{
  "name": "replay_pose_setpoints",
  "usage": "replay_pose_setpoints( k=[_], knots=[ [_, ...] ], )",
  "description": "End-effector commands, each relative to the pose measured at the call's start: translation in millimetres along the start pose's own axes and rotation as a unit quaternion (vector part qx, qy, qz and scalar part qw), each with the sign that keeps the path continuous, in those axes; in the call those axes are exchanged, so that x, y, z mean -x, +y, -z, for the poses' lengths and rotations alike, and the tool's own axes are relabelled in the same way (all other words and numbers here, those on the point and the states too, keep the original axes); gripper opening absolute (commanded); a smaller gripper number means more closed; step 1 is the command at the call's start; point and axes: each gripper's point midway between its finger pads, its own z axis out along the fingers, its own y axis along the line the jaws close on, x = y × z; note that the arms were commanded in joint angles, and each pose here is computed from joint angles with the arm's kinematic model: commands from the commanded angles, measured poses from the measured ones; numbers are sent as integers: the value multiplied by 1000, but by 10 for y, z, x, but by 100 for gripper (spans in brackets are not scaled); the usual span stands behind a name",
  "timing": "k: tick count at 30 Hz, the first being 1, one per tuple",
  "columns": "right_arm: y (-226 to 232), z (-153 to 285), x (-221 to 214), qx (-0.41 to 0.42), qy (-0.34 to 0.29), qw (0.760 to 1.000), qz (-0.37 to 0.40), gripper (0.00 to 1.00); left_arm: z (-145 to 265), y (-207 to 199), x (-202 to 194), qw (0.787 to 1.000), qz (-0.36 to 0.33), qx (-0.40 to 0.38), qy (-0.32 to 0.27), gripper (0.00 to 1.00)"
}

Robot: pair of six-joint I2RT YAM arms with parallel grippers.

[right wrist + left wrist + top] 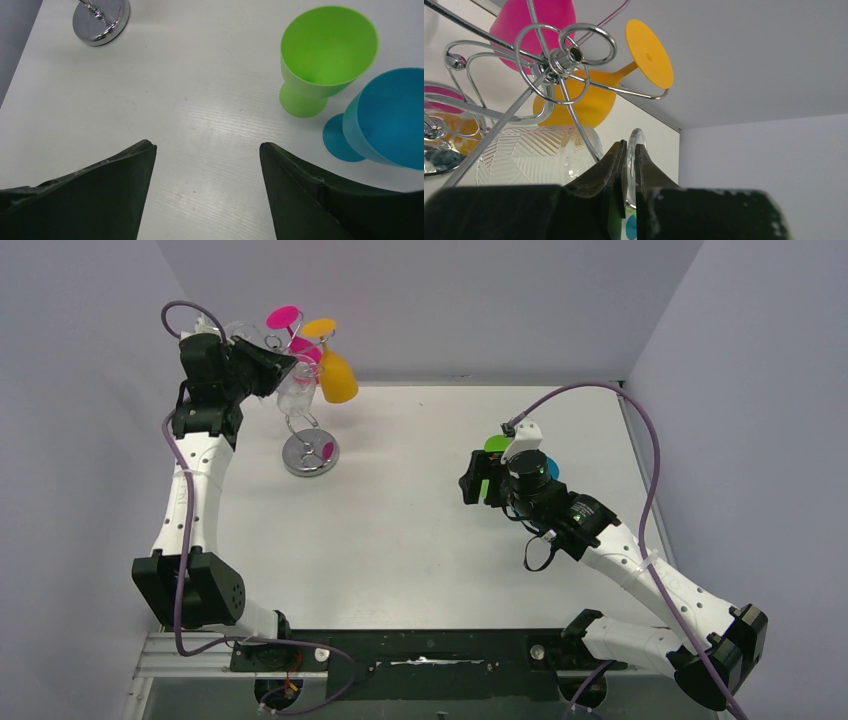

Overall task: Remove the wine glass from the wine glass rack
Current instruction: Pick up the wine glass from the wine rack.

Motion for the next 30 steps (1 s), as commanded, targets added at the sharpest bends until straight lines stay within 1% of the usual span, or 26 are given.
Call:
replay_pose_setpoints(
  k=[1, 7, 10, 17, 24, 28, 30],
  knots=[
    [15, 73, 216, 0, -34, 999, -13, 77, 516, -863, 435, 985, -33, -128, -107, 0],
    [13, 77, 207, 0, -33, 999, -12, 78, 599, -839, 375, 986, -33, -127, -105, 0],
    [18, 80, 214, 1, -33, 999, -11, 78, 648, -818, 373, 985, -32, -125, -113, 0],
    [18, 91, 193, 3, -30, 999, -14, 78, 663, -683, 275, 988, -27, -108, -110, 0],
    [6, 112, 150, 5, -25, 1000, -11, 77, 801, -538, 273, 987, -24, -81, -136, 0],
    [4, 111, 136, 6, -21, 1000, -6, 77, 801, -508, 182, 990, -19, -82, -117, 0],
    [4, 107, 126, 6, -19, 1000, -3, 78, 817, -497, 174, 989, -15, -84, -119, 0]
  ],
)
